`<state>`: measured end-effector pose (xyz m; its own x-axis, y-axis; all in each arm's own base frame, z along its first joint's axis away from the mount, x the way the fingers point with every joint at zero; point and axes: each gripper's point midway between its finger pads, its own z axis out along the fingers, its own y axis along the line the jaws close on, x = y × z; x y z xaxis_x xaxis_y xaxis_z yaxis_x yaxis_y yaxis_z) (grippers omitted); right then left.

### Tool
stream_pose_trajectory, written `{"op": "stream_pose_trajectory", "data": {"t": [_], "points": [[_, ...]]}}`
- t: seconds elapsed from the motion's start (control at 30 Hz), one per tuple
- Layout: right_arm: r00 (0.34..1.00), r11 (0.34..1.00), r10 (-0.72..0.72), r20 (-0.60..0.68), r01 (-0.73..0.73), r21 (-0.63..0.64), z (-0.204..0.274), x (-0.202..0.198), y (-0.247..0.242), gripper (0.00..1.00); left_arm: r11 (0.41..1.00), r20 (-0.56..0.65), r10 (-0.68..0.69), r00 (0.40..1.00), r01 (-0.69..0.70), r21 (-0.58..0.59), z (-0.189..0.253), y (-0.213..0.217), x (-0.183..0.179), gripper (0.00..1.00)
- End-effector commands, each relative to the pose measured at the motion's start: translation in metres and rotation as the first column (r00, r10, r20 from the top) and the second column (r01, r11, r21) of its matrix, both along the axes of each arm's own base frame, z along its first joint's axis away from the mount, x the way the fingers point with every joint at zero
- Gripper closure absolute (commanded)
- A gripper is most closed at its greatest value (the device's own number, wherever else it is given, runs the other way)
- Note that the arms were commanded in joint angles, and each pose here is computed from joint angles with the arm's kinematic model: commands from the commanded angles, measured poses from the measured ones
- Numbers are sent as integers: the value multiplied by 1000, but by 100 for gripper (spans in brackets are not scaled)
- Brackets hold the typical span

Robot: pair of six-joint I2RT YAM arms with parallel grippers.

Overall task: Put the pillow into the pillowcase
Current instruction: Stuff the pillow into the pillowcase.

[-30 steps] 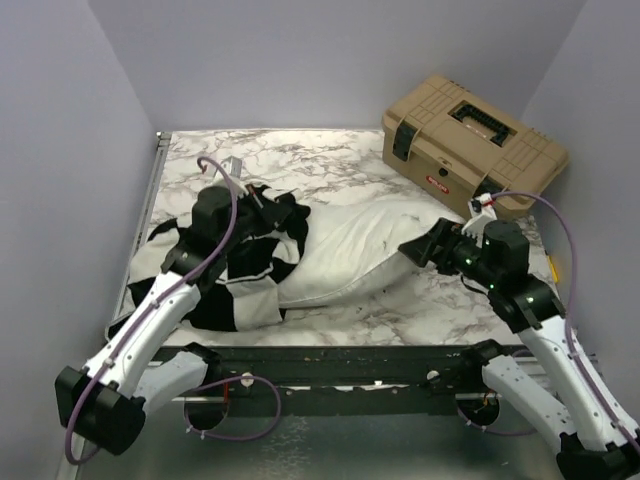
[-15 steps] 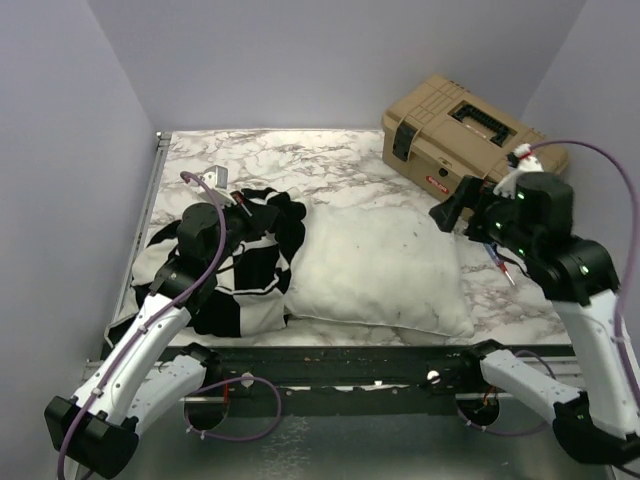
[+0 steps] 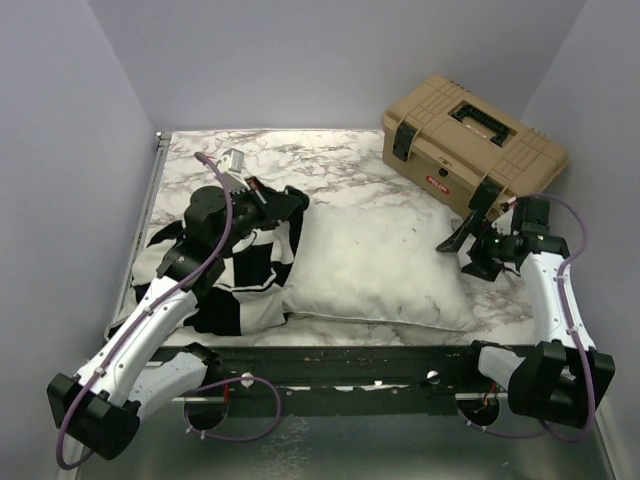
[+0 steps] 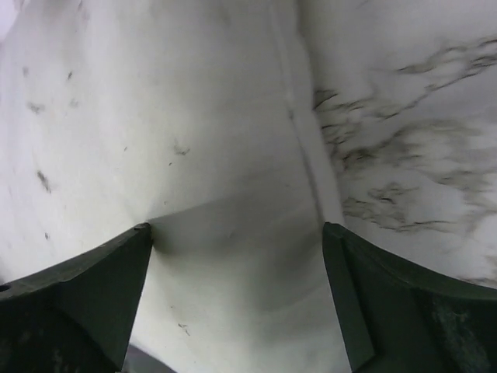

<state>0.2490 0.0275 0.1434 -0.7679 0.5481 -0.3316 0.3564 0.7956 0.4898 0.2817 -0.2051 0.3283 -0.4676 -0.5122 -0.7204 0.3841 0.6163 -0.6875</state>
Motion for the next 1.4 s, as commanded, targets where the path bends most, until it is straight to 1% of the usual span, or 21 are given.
{"op": "stream_pose_trajectory", "data": {"t": [0.0, 0.03, 0.1, 0.13, 0.23, 0.3, 0.33, 0.37, 0.47, 0.53, 0.6, 0.67, 0.7, 0.77, 0.8, 0.83, 0.9, 1.0, 1.13, 1.27, 1.37], "points": [[977, 917, 156, 148, -198, 345, 8, 0, 57, 11, 990, -24, -120, 993, 117, -84, 11, -42, -8, 100], [974, 888, 153, 165, -209, 410, 8, -3, 65, 20, 986, -16, -144, 989, 142, -92, 13, -55, -10, 100], [969, 824, 137, 205, -226, 520, 7, -8, 80, 47, 978, -9, -191, 982, 189, -90, 14, -86, -19, 100], [967, 799, 128, 218, -231, 555, 5, -11, 84, 56, 972, -1, -219, 976, 218, -89, 16, -102, -26, 100], [959, 769, 130, 251, -258, 585, 2, -19, 92, 76, 937, 1, -341, 940, 340, -78, 12, -164, -65, 100], [955, 745, 139, 262, -275, 607, 3, -27, 96, 88, 905, 9, -424, 906, 424, -42, 8, -202, -97, 100], [951, 731, 139, 276, -287, 619, 6, -29, 99, 95, 897, 8, -441, 897, 441, -23, 4, -218, -109, 100], [950, 719, 132, 281, -287, 633, 7, -31, 100, 99, 886, 1, -463, 886, 463, -16, 1, -233, -123, 100], [922, 687, 127, 366, -348, 638, 20, -34, 108, 100, 841, 0, -540, 841, 540, -1, -3, -273, -170, 100], [915, 661, 127, 384, -367, 654, 27, -38, 114, 100, 813, -16, -581, 814, 581, 29, -14, -293, -197, 100], [910, 644, 139, 391, -383, 662, 31, -42, 118, 100, 799, -51, -595, 802, 598, 71, -29, -302, -211, 100], [918, 654, 166, 359, -375, 657, 26, -48, 119, 100, 809, -120, -554, 824, 567, 157, -50, -294, -206, 100], [918, 681, 182, 353, -377, 628, 25, -48, 117, 100, 822, -146, -509, 848, 530, 210, -59, -284, -198, 98], [926, 729, 208, 314, -361, 582, 16, -54, 114, 100, 847, -164, -403, 901, 434, 306, -68, -258, -181, 69], [926, 745, 215, 310, -361, 561, 14, -55, 112, 100, 861, -165, -347, 923, 383, 334, -68, -243, -174, 58], [929, 755, 217, 300, -354, 552, 12, -57, 111, 100, 879, -162, -280, 946, 321, 353, -66, -225, -165, 51], [933, 766, 208, 293, -342, 545, 14, -58, 110, 100, 918, -174, -155, 973, 207, 339, -55, -188, -148, 42], [937, 787, 199, 287, -327, 524, 14, -54, 107, 100, 958, -214, -2, 977, 64, 281, -41, -139, -125, 35], [939, 795, 184, 292, -317, 517, 17, -44, 105, 100, 977, -184, 90, 979, -51, 206, -5, -90, -113, 27], [938, 790, 186, 292, -320, 523, 17, -35, 104, 100, 943, -167, 260, 951, -213, 254, 2, -36, -94, 18], [935, 792, 194, 296, -327, 516, 20, -31, 103, 100, 916, -194, 328, 925, -261, 304, -6, -13, -72, 15]]}}
